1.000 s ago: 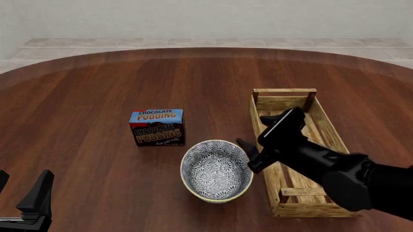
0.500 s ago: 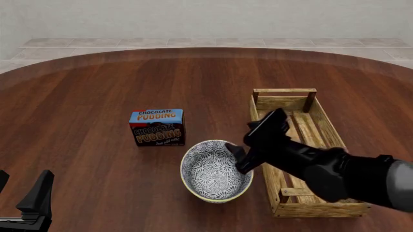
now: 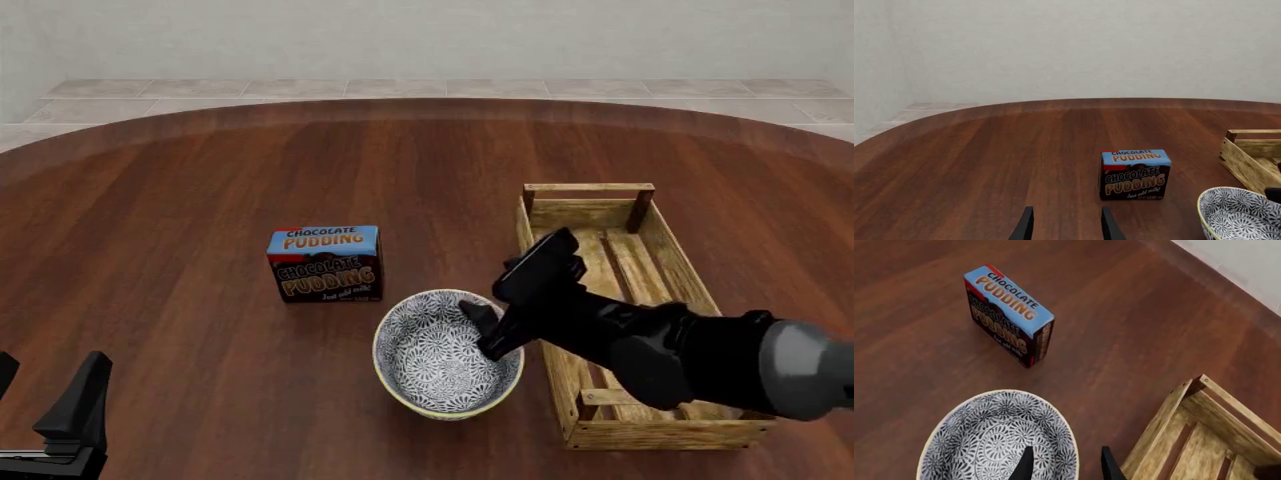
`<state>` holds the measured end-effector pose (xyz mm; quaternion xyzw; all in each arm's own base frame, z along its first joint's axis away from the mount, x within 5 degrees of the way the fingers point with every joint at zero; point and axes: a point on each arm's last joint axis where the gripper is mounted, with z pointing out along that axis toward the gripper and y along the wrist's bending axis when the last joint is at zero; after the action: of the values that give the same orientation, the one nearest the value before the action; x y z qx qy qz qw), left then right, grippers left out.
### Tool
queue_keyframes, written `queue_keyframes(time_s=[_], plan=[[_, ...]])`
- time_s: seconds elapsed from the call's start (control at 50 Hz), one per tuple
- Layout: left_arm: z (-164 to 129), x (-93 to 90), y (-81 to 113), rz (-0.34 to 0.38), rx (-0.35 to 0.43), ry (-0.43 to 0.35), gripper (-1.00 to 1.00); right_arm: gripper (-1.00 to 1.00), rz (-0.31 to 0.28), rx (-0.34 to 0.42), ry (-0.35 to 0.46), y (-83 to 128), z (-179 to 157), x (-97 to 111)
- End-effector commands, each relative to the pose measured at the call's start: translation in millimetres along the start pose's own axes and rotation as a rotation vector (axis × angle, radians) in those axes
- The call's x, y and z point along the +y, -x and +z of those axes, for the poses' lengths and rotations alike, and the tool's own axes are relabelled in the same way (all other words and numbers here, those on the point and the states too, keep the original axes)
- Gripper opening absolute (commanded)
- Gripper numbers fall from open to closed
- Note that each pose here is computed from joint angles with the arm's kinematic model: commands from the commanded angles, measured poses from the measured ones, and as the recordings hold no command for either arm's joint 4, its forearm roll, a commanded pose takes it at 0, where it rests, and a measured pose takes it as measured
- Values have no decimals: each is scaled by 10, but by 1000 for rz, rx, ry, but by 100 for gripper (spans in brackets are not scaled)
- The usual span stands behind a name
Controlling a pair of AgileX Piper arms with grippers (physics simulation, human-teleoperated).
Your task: Pick up the bowl on the left and put it in the tray.
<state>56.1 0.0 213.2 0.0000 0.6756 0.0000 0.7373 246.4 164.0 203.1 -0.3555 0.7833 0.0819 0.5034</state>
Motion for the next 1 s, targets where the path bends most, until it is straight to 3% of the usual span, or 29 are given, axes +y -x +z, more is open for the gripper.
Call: queue_keyframes(time_s=[0.02, 1.0], plan=[[0, 0, 0, 0, 0, 0, 100, 100, 7, 22, 7, -53, 91, 18], [0, 0, 0, 0, 0, 0, 100, 100, 28, 43, -11, -105, 240, -50]])
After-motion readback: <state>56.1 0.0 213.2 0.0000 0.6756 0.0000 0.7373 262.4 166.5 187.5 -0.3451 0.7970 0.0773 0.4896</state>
